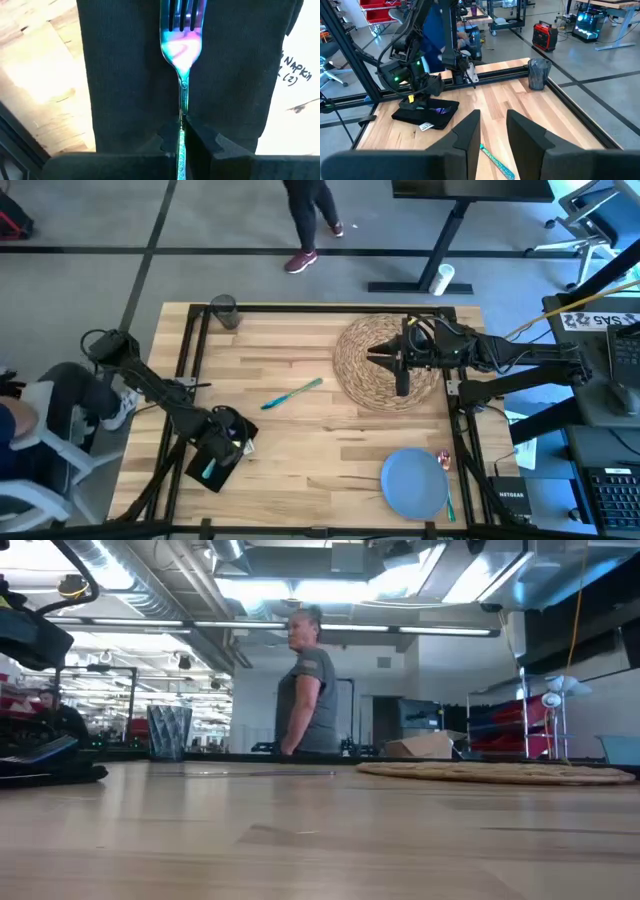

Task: Set table place
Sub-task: Put the blue fork on the black table napkin, then put the blue knife on the brown placemat

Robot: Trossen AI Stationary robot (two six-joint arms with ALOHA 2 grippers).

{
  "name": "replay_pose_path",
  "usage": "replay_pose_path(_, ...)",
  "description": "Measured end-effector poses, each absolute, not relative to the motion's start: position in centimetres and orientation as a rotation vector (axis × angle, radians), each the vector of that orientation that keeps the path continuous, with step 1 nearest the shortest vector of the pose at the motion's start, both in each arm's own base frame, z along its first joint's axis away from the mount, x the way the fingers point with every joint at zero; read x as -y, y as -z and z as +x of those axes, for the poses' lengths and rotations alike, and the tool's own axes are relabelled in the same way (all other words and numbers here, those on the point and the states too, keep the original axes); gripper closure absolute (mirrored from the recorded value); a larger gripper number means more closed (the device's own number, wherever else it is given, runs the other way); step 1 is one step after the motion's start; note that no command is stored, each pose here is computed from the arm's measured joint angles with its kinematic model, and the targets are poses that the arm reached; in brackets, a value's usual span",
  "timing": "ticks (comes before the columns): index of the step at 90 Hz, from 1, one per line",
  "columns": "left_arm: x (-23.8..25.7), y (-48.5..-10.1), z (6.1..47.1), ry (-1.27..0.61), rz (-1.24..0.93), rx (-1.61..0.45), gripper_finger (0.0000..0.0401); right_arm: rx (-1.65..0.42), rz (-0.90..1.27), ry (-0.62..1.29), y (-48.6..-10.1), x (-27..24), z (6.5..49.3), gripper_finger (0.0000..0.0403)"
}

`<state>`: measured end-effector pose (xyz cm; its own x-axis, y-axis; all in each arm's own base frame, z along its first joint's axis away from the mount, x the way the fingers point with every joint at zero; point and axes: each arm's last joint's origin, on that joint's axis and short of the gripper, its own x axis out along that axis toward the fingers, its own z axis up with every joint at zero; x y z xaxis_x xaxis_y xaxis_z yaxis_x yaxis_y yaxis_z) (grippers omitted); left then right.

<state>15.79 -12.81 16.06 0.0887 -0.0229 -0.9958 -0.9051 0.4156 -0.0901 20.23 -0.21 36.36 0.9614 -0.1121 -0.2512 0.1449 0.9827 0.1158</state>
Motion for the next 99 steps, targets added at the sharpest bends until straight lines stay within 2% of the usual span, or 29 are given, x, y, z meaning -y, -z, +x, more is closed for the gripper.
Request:
replay_pose_path(26, 12.7, -16.1, 15.8, -0.860, -0.956, -1.277, 0.0288, -0.246, 0.134, 0.131, -36.4, 0.2, 20.2, 0.0320)
replay_pose_path(46, 12.7, -16.0, 15.9, -0.826, -0.921, -1.279, 0.0273, -0.247, 0.130, 0.130, -36.4, 0.2, 20.2, 0.0320)
replay_pose_path(61, 12.8, -16.1, 16.6, -0.772, -0.922, -1.200, 0.0290, -0.248, 0.113, 0.129, -36.4, 0.2, 20.2, 0.0320)
replay_pose_path(79, 12.0, -16.7, 18.6, -0.688, -0.897, -1.092, 0.0341, -0.248, 0.108, 0.136, -36.4, 0.2, 20.2, 0.0320)
replay_pose_path(99, 9.4, -18.3, 21.2, -0.660, -0.766, -0.996, 0.0395, -0.283, 0.094, 0.187, -36.0, 0.4, 20.1, 0.0320)
